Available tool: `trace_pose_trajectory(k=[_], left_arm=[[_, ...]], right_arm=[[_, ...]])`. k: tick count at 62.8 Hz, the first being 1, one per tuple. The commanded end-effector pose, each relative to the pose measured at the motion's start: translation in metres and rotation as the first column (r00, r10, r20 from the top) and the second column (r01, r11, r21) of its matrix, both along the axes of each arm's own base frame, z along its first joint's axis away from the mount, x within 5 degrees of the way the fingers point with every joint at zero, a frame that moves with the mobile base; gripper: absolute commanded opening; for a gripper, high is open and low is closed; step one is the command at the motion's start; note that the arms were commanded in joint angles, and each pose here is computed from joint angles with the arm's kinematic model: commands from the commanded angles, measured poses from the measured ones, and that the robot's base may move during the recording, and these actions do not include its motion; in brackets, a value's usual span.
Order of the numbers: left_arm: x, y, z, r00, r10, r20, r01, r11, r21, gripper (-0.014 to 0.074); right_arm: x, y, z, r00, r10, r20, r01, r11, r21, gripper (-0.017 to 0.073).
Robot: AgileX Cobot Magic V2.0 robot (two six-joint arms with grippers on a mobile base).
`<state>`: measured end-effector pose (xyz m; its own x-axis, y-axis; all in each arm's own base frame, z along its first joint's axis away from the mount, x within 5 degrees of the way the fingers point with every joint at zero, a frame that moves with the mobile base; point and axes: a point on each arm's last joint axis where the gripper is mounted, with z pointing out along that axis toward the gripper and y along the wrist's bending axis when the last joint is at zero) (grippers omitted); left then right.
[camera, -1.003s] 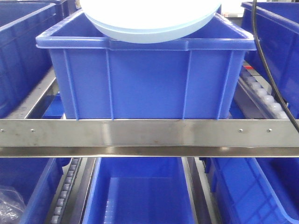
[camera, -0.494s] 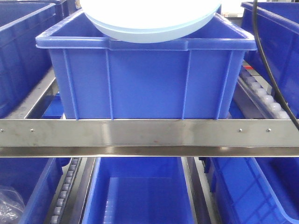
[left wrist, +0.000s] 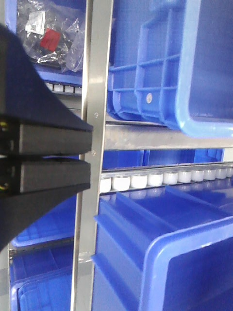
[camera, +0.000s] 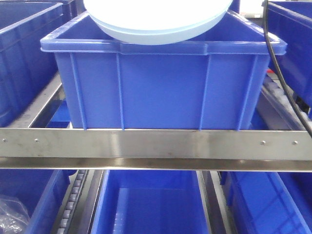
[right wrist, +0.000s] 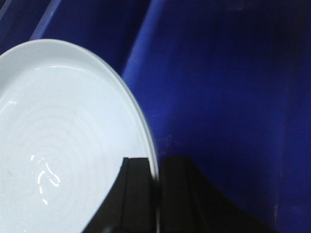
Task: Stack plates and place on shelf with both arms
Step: 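Position the held plates above the blue bin on the shelf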
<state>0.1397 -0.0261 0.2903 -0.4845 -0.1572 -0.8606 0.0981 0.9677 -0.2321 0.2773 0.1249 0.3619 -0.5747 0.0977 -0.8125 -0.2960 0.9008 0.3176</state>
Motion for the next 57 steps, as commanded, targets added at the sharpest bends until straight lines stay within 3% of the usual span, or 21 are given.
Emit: trace_pose_trajectory(k=[1, 57], left_arm=[[0.0037, 0.0007, 0.0159, 0.995, 0.021, 0.102, -0.018, 0.999, -0.026, 0.009], [0.0037, 0.0007, 0.0159, 0.995, 0.021, 0.102, -0.018, 0.999, -0.026, 0.009]], right_arm=[[-0.0045, -0.0032, 0.0305, 0.989, -0.025, 0.145, 0.015, 0.997, 0.07, 0.0033], [-0.0045, -0.0032, 0.0305, 0.989, -0.025, 0.145, 0.015, 0.997, 0.07, 0.0033]])
